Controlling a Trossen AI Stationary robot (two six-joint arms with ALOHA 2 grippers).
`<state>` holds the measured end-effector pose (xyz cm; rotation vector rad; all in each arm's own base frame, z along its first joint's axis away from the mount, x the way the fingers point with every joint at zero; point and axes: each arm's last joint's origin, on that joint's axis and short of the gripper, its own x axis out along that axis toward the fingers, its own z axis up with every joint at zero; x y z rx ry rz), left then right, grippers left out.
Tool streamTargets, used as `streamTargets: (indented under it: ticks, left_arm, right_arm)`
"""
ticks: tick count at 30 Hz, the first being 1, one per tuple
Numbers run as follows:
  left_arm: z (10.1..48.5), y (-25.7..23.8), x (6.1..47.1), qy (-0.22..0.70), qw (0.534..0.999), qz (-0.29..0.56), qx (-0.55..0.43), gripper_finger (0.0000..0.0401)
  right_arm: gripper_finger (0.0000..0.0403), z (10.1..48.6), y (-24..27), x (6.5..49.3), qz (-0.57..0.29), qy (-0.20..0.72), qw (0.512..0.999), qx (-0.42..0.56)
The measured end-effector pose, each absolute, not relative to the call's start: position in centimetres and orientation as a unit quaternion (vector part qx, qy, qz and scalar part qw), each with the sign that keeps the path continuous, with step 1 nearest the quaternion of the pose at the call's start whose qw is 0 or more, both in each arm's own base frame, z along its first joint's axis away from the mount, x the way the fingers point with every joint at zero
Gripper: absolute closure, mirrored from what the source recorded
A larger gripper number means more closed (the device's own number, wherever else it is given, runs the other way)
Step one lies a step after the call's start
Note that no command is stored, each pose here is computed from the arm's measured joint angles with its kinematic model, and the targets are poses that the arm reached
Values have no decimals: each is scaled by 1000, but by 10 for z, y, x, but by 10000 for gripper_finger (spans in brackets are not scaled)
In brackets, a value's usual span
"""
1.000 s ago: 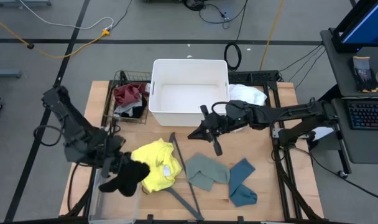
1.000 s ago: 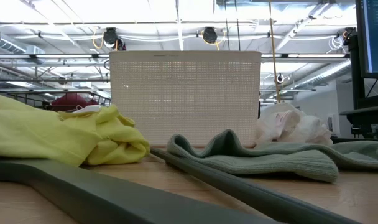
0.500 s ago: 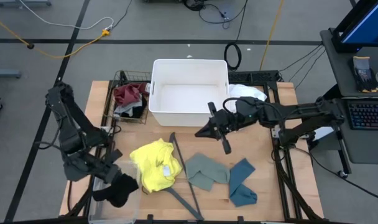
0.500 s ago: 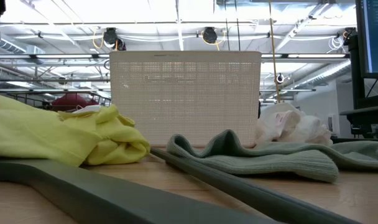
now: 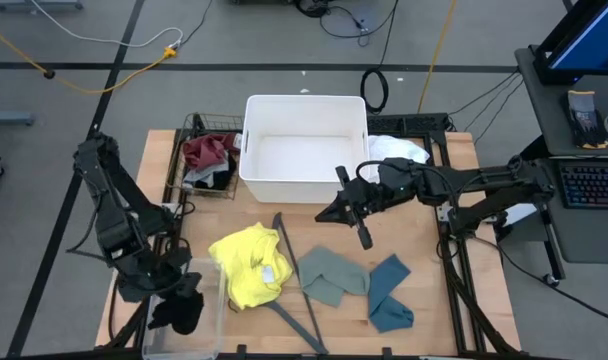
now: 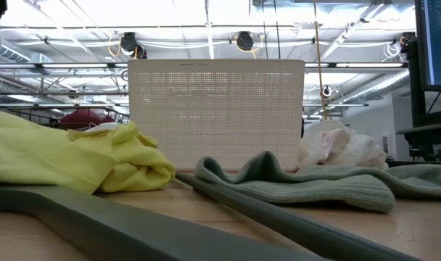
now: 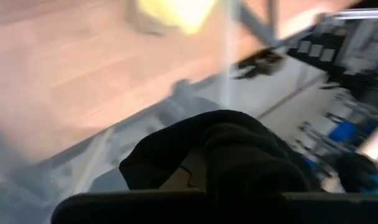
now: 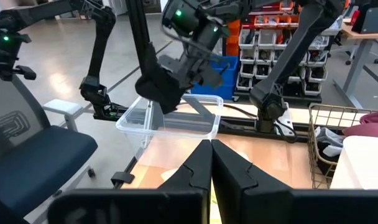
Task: Pick & Place Cloths
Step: Put the black sock into the transparent bin
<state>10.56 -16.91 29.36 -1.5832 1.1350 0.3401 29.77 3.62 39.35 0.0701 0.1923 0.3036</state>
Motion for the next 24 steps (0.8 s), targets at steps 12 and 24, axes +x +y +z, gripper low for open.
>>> streamTargets:
  ticks: [12, 24]
  left_arm:
    - [262, -193, 118, 498, 539, 229, -640, 401]
    - [237, -208, 123, 545, 499, 294, -606, 401]
  right_arm:
    - [403, 394, 36, 298, 153, 92, 984, 12]
    - [403, 394, 36, 298, 154, 92, 984, 10]
